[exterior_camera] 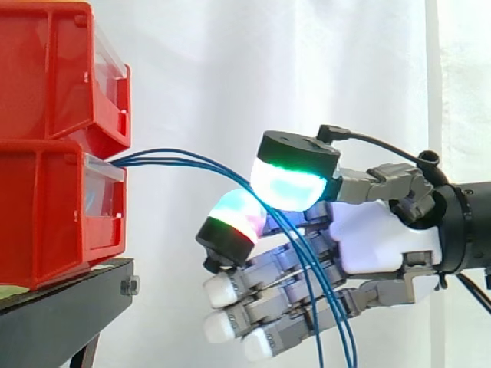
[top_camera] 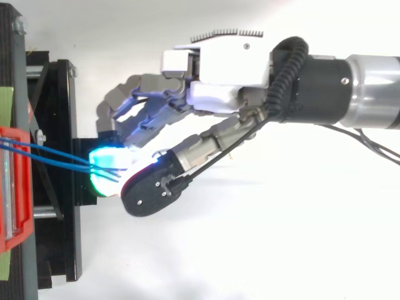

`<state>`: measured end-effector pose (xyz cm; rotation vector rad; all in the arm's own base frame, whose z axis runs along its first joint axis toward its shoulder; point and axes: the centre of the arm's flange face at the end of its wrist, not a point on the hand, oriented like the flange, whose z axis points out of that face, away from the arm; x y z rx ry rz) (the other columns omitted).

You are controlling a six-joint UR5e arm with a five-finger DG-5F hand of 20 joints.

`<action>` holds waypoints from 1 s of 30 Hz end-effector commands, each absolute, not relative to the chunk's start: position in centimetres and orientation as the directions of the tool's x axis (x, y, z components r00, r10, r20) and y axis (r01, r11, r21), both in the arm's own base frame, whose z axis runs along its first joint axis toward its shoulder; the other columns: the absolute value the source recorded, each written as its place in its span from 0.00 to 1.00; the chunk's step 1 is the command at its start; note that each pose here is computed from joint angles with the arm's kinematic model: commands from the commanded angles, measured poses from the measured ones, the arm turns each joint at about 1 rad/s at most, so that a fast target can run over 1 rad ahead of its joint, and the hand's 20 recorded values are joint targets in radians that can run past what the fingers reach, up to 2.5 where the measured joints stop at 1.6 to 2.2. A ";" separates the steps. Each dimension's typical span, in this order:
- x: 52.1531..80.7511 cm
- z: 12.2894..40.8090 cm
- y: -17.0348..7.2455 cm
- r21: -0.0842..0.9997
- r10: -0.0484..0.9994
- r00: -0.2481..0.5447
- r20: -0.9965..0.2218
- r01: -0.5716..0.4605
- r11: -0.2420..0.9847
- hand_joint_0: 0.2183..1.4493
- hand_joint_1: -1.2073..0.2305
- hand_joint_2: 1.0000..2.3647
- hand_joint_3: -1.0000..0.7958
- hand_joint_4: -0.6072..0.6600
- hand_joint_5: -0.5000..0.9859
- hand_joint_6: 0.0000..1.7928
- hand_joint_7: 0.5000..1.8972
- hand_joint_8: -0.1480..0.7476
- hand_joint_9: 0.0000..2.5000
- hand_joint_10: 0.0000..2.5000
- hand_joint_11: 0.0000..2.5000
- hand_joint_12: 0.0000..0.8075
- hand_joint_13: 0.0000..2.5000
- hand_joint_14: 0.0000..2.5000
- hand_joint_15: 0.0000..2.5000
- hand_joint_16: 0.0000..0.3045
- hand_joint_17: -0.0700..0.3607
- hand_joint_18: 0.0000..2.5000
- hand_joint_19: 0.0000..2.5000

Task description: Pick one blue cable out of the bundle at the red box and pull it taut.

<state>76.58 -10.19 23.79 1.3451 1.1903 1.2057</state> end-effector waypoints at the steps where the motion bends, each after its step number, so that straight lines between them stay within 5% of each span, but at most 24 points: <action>1: 75.6 24.6 -10.5 0.989 0.996 0.052 0.078 0.121 -0.084 0.35 0.28 0.01 0.39 0.57 0.23 0.50 0.36 0.54 0.29 0.00 0.19 0.42 0.22 0.00 0.10 0.16 0.42 0.20 0.13; 17: 74.4 26.9 -11.5 0.986 0.995 0.069 0.066 0.149 -0.075 0.36 0.26 0.01 0.36 0.57 0.22 0.49 0.35 0.54 0.30 0.01 0.20 0.42 0.22 0.00 0.10 0.16 0.42 0.20 0.12; 30: 74.4 26.9 -11.6 0.986 0.995 0.071 0.065 0.150 -0.075 0.36 0.26 0.01 0.35 0.57 0.22 0.49 0.33 0.55 0.39 0.01 0.38 0.42 0.26 0.01 0.13 0.16 0.42 0.21 0.13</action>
